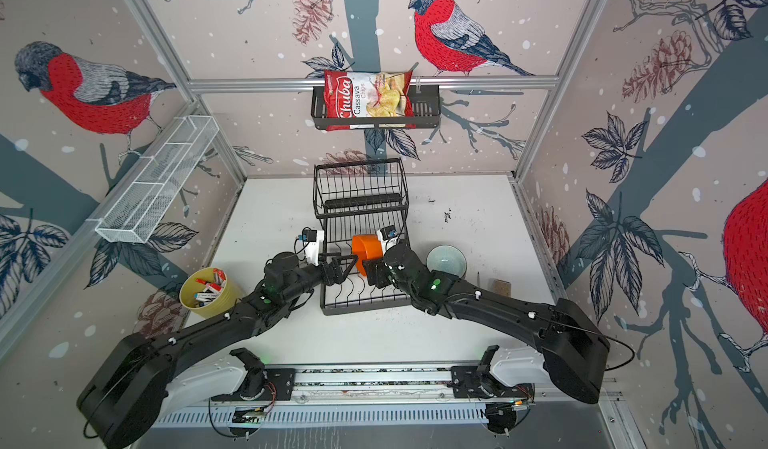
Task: Load the bowls into the dish rack
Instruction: 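Open the left gripper and carry the orange bowl over the rack with the right gripper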
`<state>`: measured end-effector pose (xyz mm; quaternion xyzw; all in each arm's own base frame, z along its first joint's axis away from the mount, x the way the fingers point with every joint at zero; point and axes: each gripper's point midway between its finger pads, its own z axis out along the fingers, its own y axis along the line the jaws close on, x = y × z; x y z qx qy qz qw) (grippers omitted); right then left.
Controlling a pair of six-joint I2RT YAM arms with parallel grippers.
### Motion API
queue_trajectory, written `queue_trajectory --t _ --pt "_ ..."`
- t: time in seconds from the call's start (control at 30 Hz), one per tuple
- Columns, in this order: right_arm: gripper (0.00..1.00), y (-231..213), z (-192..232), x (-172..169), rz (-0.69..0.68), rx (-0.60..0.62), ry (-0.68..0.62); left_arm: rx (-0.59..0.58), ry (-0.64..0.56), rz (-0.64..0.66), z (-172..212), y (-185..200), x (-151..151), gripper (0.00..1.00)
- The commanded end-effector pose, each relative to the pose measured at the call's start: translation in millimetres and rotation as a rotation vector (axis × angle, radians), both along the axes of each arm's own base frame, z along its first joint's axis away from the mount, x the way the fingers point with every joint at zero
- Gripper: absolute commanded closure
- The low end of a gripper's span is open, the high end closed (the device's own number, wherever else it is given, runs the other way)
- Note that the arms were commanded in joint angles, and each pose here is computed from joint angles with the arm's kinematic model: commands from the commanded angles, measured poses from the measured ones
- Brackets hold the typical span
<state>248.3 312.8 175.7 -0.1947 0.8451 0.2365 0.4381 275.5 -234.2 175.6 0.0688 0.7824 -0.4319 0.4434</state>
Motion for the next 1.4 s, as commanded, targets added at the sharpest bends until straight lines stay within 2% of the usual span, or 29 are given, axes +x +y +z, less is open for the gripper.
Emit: queue_trajectory --t 0.0,0.5,0.8,1.37 --pt "0.26 -8.8 9.1 15.6 -0.073 -0.047 -0.092 0.027 -0.038 0.032 6.3 6.5 2.5 0.05" --pt "0.26 -5.9 -3.2 45.0 -0.189 -0.309 -0.290 0.140 -0.070 0.228 8.9 54.6 -2.4 0.04" --pt "0.26 8.7 -17.2 64.4 -0.186 -0.526 -0.385 0.168 -0.055 0.264 3.0 63.6 -1.9 0.04" --pt "0.27 11.2 -30.3 97.1 -0.229 -0.826 -0.536 0.180 -0.056 0.284 -1.3 70.9 -4.2 0.04"
